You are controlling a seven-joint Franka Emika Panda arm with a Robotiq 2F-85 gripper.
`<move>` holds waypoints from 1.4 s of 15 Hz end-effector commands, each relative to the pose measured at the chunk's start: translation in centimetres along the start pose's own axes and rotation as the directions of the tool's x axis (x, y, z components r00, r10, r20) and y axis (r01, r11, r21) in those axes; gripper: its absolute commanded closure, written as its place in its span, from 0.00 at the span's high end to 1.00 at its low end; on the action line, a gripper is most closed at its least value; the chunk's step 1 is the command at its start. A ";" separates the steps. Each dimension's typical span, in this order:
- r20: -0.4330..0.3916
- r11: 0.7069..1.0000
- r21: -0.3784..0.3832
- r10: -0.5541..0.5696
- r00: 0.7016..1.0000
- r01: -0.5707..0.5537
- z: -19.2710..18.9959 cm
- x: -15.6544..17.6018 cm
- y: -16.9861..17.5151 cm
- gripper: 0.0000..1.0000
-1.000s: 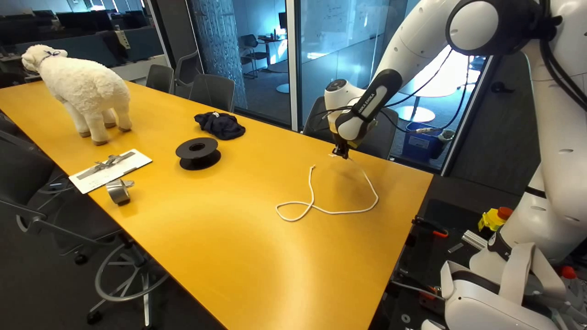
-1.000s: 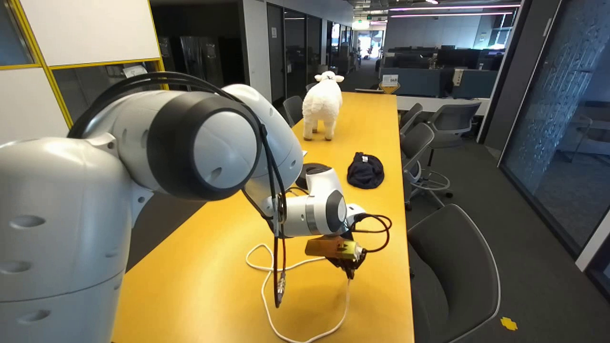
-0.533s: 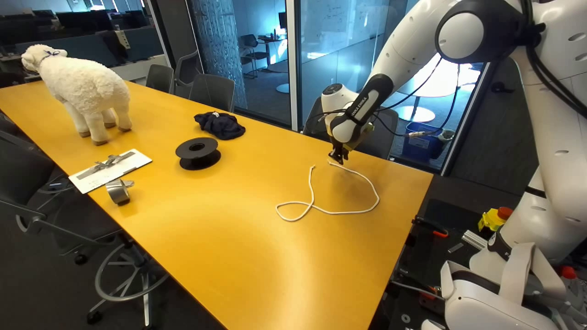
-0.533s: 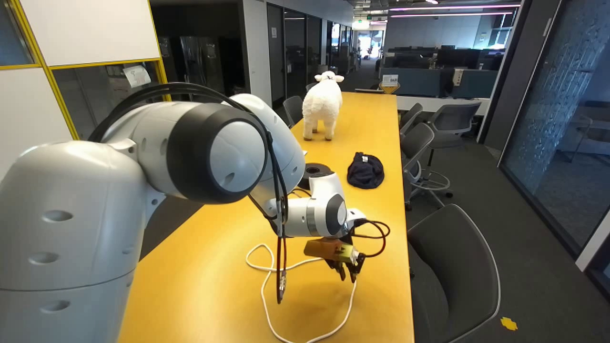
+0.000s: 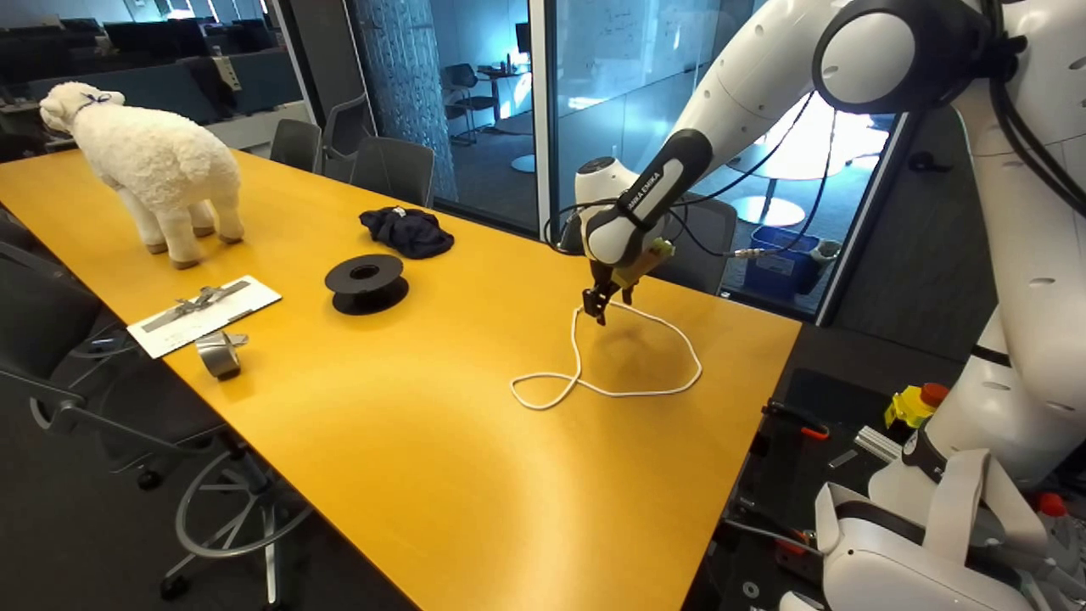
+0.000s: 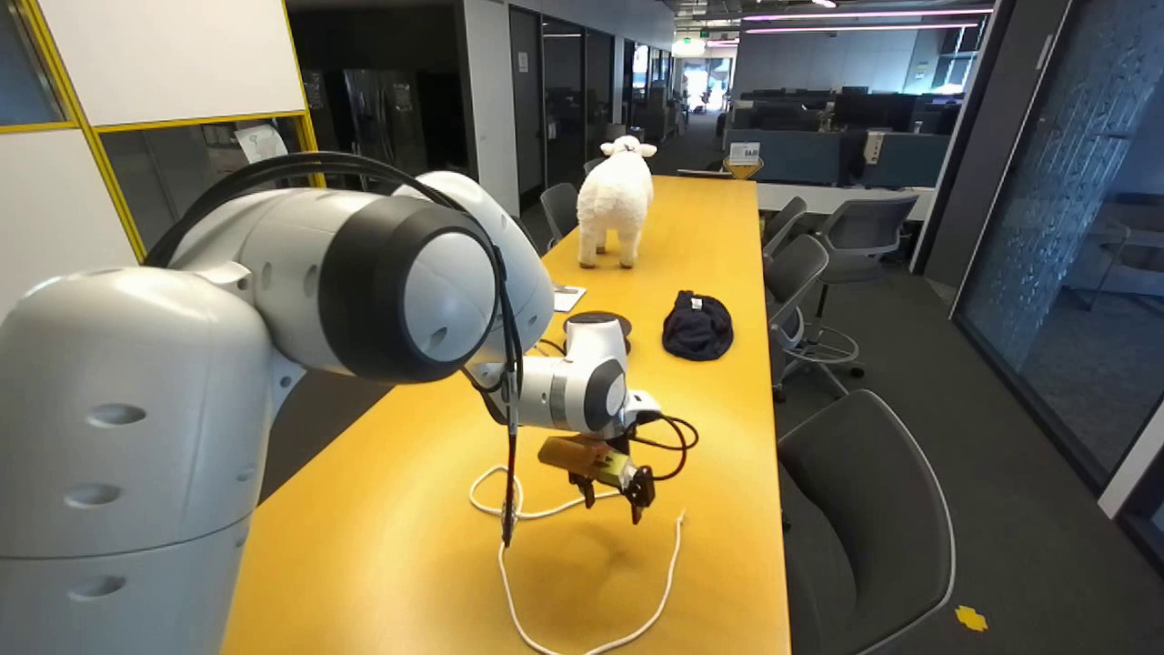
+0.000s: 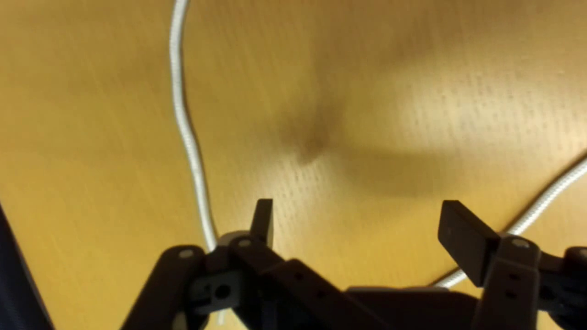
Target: Unfold the rope on the table
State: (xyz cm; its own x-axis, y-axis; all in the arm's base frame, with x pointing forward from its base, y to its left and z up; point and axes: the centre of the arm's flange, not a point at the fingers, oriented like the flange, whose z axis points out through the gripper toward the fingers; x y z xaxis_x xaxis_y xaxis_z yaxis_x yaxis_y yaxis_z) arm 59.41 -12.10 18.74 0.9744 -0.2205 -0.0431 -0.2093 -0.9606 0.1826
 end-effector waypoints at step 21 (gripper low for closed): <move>0.038 0.715 0.154 0.685 0.727 -0.682 2.6 8.9 -2.6 1.00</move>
State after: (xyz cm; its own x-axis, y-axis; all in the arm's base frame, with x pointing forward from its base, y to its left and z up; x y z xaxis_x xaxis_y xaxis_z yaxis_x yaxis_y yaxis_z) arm 66.85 -11.44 15.53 0.6318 -0.7737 0.0464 -0.7751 -0.6307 0.0369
